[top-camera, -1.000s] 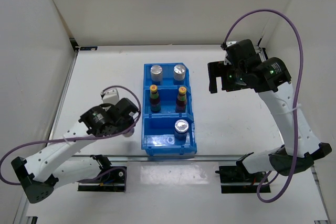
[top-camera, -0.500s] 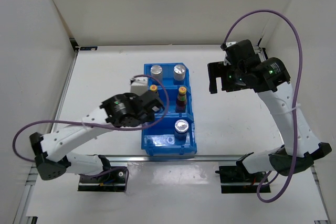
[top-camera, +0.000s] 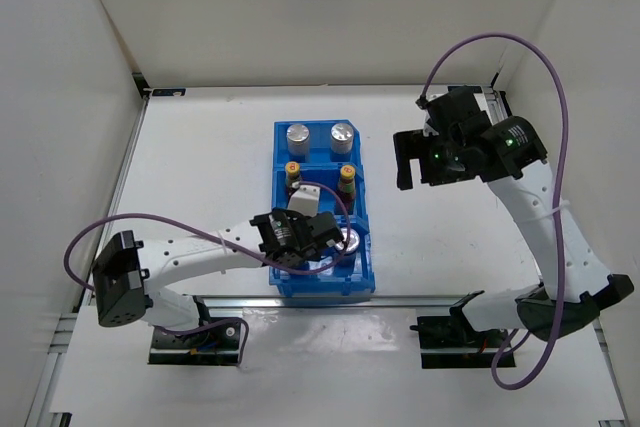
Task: Organize the condiment bottles
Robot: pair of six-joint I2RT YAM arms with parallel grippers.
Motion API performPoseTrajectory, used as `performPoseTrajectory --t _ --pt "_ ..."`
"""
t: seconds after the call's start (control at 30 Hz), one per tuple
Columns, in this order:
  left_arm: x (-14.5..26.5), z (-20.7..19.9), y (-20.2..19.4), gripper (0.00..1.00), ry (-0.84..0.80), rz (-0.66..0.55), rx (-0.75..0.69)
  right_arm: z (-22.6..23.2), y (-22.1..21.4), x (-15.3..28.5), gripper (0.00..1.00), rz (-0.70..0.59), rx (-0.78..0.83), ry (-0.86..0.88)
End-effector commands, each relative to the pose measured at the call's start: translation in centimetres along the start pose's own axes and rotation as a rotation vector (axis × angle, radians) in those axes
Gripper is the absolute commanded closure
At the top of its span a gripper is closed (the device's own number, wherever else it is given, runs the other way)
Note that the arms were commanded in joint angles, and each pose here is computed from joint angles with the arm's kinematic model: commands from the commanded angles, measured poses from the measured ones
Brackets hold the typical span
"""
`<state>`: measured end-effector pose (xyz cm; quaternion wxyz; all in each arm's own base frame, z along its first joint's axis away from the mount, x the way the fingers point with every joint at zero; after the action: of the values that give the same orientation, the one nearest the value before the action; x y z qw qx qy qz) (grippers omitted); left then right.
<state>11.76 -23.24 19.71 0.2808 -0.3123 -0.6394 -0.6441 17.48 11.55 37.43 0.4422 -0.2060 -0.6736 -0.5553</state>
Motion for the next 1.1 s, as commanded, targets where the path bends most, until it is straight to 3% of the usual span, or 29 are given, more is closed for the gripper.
performPoseTrajectory --t 0.0,0.07,0.1,0.17,0.3,0.33,0.43,0.47,0.7,0.9,0.97,1.07 --pt "-0.6 -1.0 0.4 0.89 -0.08 -0.081 0.093 0.2 -1.7 1.1 0.0 0.038 -0.019 0.054" --pt "-1.6 -0.6 -0.7 0.89 -0.066 -0.073 0.082 0.5 -1.8 1.3 0.0 0.02 -0.021 0.102" --pt "-2.0 -0.8 -0.9 0.83 -0.081 -0.082 0.094 0.9 -2.0 1.3 0.0 0.008 -0.022 0.149" --pt "-2.7 -0.5 -1.8 0.81 -0.081 -0.072 0.078 1.1 -2.2 1.1 0.0 0.008 -0.022 0.176" --pt "-3.3 -0.5 -2.5 0.59 -0.096 -0.06 0.069 1.2 -2.5 0.9 0.0 0.009 -0.031 0.185" --pt "-3.4 -0.3 -2.8 0.37 -0.088 -0.056 0.063 1.2 -2.3 0.9 0.0 0.0 -0.031 0.187" --pt "-3.2 -0.3 -2.7 0.04 -0.102 -0.048 0.067 1.1 -2.3 0.9 0.0 -0.003 -0.02 0.178" --pt "-3.0 -0.1 -2.7 0.0 -0.102 -0.048 0.068 1.1 -2.3 0.9 0.0 -0.003 -0.02 0.178" --pt "1.4 0.4 1.8 0.0 -0.206 -0.184 0.055 0.8 -2.4 -0.1 0.0 0.016 -0.02 0.126" --pt "10.6 3.0 9.5 0.0 -0.391 -0.417 0.017 0.3 -1.8 -0.7 0.0 -0.009 -0.041 0.05" --pt "14.1 5.8 11.6 0.0 -0.429 -0.523 0.085 0.1 -1.5 -0.8 0.0 -0.031 -0.109 -0.01" --pt "16.5 11.2 13.2 0.0 -0.311 -0.68 0.293 0.0 -1.3 -1.1 0.0 -0.065 -0.113 -0.016"
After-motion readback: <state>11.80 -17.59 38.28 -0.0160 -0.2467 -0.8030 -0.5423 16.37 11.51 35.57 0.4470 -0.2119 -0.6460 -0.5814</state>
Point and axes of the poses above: each gripper's point midway between its finger pads, its own x axis back along the fingers, its own z axis along the line the jaws close on, y = z × x, the point moved 9 cm from there along x, back along the fingers, and after that the axes turned 7 degrees about x, right-handed, at the moved point
